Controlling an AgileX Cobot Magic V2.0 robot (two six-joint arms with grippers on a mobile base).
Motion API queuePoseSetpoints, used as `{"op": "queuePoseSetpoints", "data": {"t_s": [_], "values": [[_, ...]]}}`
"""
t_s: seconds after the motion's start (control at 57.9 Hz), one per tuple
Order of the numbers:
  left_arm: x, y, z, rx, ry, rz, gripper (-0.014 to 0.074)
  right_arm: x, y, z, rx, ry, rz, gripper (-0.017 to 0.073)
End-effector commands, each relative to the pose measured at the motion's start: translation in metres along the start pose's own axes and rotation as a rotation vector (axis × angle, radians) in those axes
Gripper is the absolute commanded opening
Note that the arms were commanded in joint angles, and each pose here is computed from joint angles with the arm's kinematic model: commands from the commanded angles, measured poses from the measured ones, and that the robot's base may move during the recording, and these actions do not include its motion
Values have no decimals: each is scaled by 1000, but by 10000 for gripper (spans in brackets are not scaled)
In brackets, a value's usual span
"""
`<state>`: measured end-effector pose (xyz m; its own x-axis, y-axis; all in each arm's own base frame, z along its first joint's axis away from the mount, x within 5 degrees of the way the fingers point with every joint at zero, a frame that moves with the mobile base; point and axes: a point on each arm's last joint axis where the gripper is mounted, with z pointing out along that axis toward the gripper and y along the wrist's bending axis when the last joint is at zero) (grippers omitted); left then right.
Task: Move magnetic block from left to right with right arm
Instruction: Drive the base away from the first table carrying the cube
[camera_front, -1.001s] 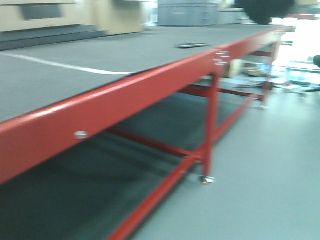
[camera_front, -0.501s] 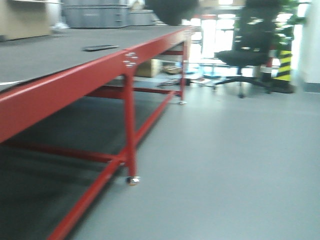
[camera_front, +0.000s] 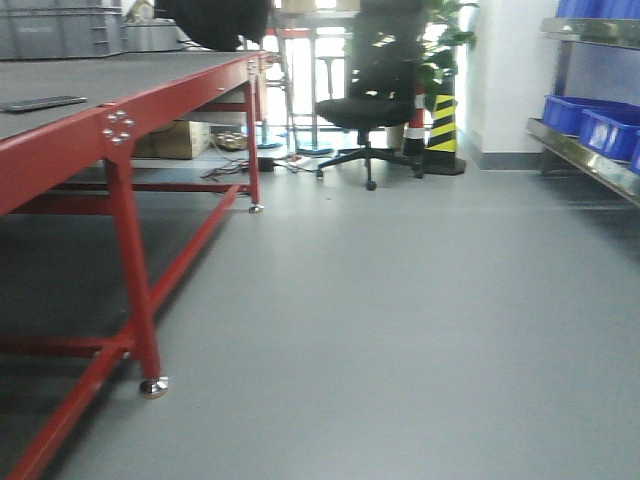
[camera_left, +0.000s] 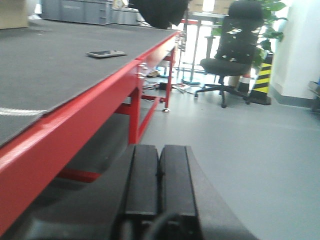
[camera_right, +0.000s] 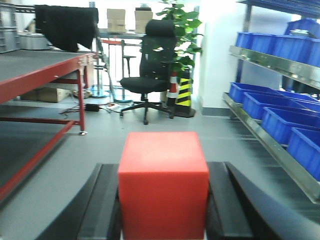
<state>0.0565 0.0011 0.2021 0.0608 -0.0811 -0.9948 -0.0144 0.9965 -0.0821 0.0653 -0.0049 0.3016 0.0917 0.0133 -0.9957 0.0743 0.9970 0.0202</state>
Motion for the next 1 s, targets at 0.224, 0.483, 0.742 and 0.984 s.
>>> {"op": "queuePoseSetpoints", "data": {"t_s": [0.224,0.483,0.742,0.984], "values": [[-7,0,-1,8,-94,-11,-117,-18,0,-1,9,-116,-12,274],[-7,0,-1,8,-94,-11,-117,-18,0,-1,9,-116,-12,274],[-7,0,-1,8,-94,-11,-117,-18,0,-1,9,-116,-12,274],[-7,0,-1,8,-94,-11,-117,-18,0,-1,9,-116,-12,274]]}}
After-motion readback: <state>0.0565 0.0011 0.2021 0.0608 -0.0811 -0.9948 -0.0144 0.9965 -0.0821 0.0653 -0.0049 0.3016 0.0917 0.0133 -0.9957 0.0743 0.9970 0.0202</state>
